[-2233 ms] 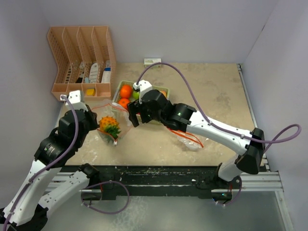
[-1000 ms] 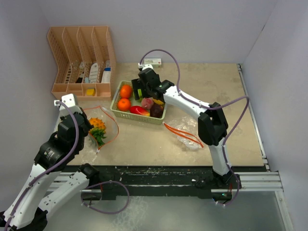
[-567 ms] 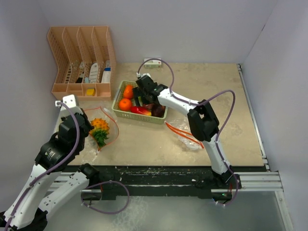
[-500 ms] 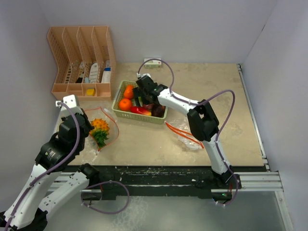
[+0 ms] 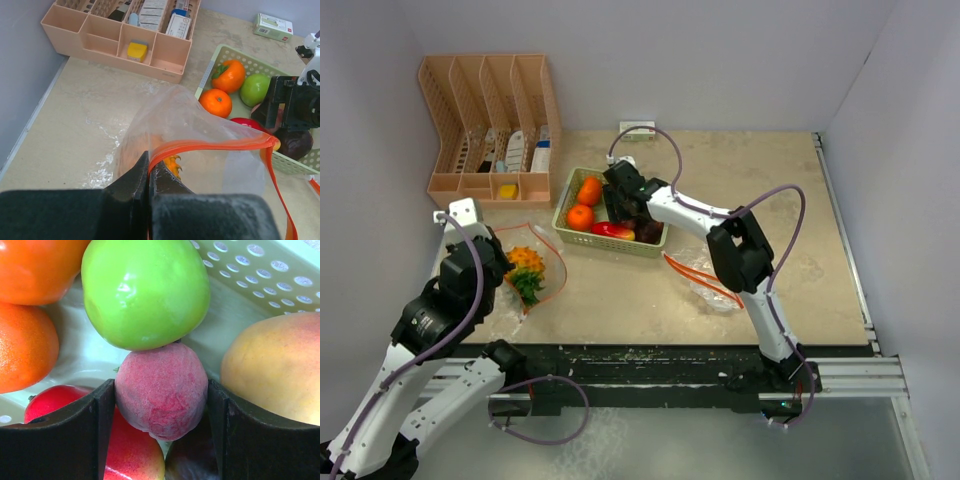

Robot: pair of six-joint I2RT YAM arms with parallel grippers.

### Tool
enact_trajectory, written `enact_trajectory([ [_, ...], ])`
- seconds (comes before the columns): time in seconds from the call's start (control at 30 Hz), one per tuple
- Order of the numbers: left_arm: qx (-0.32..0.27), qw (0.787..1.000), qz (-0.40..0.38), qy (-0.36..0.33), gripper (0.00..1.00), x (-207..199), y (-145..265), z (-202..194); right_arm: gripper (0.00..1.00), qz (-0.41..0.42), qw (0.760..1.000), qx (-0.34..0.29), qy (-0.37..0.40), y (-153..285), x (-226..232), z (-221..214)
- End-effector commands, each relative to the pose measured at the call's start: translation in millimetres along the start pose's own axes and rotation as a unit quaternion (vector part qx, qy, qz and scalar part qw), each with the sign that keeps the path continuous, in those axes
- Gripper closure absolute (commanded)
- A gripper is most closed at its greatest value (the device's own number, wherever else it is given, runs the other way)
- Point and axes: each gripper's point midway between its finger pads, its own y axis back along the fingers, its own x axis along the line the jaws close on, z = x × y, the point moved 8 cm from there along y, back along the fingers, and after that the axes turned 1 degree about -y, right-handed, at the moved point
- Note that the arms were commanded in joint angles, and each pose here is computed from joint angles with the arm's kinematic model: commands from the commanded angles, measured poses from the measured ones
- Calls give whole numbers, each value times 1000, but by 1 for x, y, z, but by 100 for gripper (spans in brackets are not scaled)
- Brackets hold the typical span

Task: Place the food in the zip-top bag and seal the zipper
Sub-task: Pick up the fake fruit from the bin, then place the fake fruit in the zipper food storage bag.

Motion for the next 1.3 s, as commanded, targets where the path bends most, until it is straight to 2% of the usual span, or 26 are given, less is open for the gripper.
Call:
enact_trajectory([
  [0.0, -14, 1000, -7, 14, 100, -4, -2, 6, 57, -4, 999, -34, -13, 20, -3, 18],
  [0.1, -9, 1000, -7, 13, 100, -7, -6, 3, 61, 13, 997, -72, -19, 50, -5, 37],
  [0.23, 2, 1000, -12, 12, 100, -15, -14, -3, 62, 42, 993, -110, -30, 93, -10, 53],
  [0.47, 17, 999, -31, 6, 100, -38, -33, -7, 63, 134, 978, -156, -23, 163, -17, 53],
  [0.67, 25, 999, -43, 1, 100, -56, -49, -7, 65, 229, 951, -207, -15, 228, -6, 40],
  [0.87, 35, 998, -47, -4, 100, -65, -58, -11, 65, 320, 918, -234, 20, 281, 36, 20],
  [0.97, 41, 998, -49, -1, 100, -66, -58, -14, 64, 351, 908, -228, 26, 287, 52, 12],
  [1.13, 42, 998, -51, 1, 100, -63, -55, -15, 63, 367, 906, -208, 35, 279, 73, 3],
  [1.27, 40, 998, -50, 3, 100, -60, -52, -15, 53, 362, 911, -192, 45, 262, 91, -2],
])
